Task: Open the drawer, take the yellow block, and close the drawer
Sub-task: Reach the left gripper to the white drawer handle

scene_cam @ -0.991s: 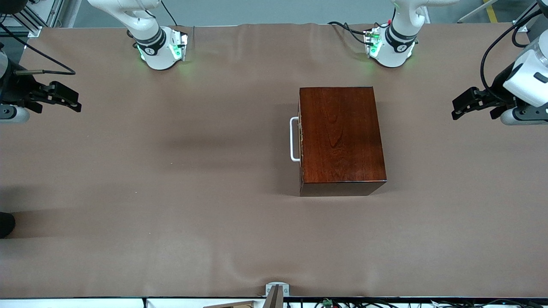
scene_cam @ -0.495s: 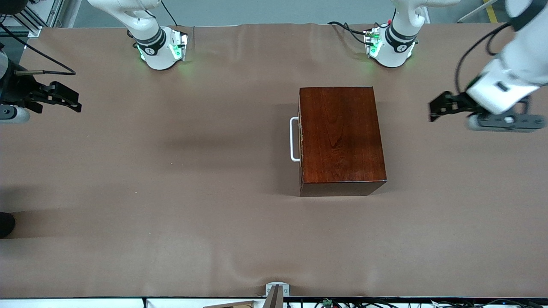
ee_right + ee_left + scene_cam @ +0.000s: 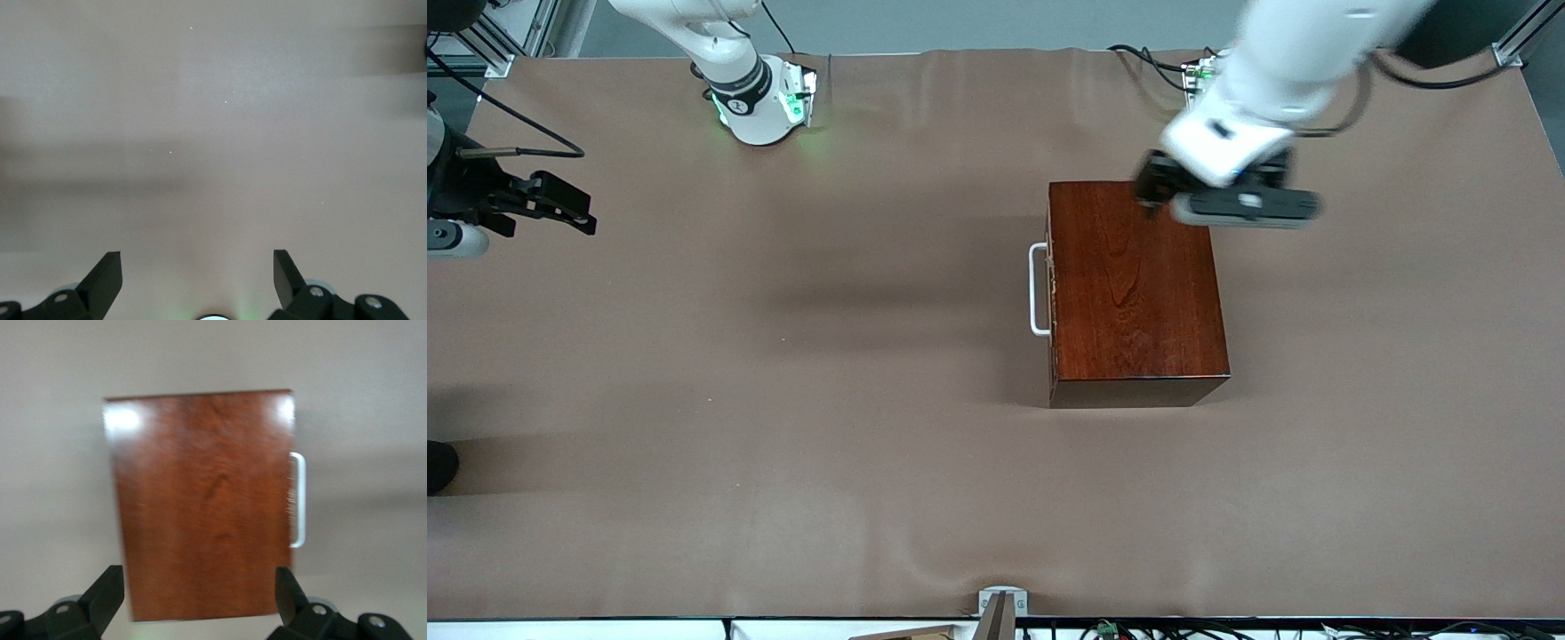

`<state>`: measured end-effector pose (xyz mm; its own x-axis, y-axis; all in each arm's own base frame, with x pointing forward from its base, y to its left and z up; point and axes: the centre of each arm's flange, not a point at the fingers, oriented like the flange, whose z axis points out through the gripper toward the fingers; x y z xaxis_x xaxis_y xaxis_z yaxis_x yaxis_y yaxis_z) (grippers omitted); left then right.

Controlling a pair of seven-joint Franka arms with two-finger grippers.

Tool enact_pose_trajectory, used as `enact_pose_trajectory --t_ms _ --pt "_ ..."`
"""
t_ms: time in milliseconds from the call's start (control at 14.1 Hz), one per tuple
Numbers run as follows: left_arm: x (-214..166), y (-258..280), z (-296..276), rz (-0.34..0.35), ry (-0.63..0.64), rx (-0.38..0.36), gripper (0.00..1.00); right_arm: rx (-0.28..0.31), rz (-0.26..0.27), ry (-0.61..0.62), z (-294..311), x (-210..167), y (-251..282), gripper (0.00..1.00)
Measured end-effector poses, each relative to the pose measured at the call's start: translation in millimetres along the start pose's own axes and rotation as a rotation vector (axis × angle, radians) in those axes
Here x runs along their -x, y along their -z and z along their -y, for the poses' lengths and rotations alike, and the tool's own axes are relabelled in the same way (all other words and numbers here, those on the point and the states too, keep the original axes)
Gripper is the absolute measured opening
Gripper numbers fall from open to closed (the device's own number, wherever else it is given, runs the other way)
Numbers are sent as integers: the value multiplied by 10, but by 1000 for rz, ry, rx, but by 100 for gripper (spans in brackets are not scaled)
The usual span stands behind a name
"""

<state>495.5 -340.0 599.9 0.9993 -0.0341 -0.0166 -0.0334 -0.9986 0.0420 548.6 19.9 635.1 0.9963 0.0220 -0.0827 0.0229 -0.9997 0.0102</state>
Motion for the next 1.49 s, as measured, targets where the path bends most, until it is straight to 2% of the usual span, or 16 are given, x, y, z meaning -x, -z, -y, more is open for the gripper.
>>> enact_pose_trajectory --t_ms 212,566,920,1203,1486 --pt "211 -339 -828 37 -15 -19 100 0 3 0 -1 -10 -15 100" --pt "696 -1122 -1861 62 -47 -122 100 0 5 0 -2 -18 -27 100" --pt "624 -1710 -1998 105 -52 -170 100 0 3 0 -2 -20 -26 100" --pt "692 -2227 -2127 73 -109 -288 100 0 -6 0 -1 -23 -2 100" --pt "741 -2639 -2185 87 -127 -349 100 0 -3 5 26 -22 -6 100"
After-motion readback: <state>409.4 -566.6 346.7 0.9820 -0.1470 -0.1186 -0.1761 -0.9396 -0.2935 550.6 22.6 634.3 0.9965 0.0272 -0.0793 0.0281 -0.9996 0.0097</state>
